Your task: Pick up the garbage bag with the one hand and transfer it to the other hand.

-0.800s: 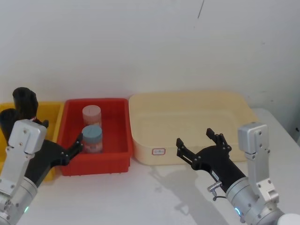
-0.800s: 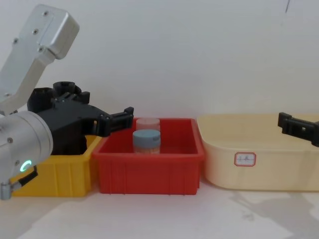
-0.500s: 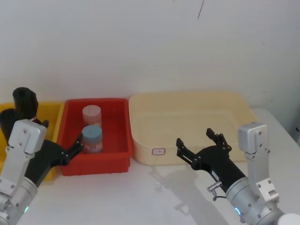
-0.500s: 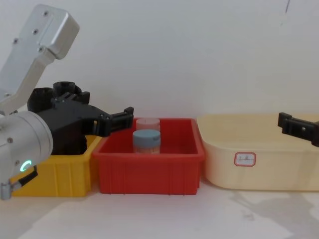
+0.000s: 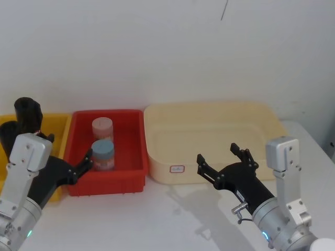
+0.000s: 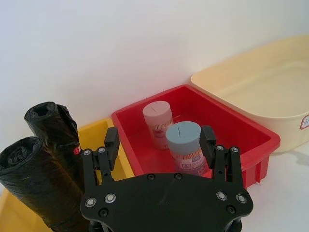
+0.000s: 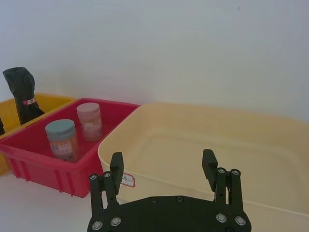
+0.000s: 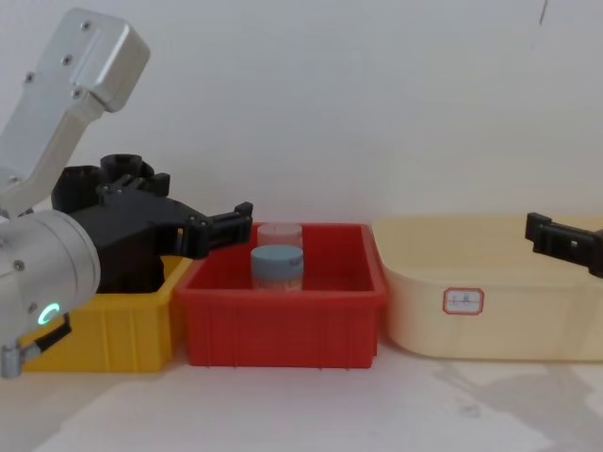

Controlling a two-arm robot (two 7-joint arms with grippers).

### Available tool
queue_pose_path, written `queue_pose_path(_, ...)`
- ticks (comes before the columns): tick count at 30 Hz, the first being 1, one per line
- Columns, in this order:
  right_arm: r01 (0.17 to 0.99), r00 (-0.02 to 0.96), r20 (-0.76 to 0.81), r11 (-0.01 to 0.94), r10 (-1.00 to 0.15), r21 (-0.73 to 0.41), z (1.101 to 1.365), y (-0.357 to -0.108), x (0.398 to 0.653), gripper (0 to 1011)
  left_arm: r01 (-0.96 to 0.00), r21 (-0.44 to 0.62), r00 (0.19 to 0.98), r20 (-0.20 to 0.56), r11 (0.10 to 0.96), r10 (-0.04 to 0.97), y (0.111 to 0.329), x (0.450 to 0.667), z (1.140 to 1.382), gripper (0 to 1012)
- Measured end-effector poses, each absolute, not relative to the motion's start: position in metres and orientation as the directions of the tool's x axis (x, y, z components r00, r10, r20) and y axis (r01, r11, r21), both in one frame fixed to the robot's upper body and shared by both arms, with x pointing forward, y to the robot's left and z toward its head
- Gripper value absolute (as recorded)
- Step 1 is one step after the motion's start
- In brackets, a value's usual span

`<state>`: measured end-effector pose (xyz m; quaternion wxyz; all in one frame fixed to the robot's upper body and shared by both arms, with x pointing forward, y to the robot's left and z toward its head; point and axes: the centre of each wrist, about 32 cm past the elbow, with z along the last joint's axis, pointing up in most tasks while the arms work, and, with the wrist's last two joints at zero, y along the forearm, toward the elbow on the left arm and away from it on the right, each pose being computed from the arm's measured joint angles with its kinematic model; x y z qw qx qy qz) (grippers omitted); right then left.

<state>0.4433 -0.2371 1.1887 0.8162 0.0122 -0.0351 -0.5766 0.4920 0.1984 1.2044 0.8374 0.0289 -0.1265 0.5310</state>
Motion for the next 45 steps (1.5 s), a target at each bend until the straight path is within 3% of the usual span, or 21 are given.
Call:
queue_pose_path(28, 0.940, 0.333, 0.043, 0.335, -0.942, 0.060, 1.189, -0.237, 0.443, 1000, -0.895, -0.083, 0.409, 0.238, 0.438, 0.881, 0.200, 0.492, 1.204, 1001)
queue_pose_path(45, 0.940, 0.333, 0.043, 0.335, -0.942, 0.060, 1.189, -0.237, 0.443, 1000, -0.887, -0.049, 0.445, 0.166, 0.458, 0.880, 0.236, 0.470, 1.197, 1001)
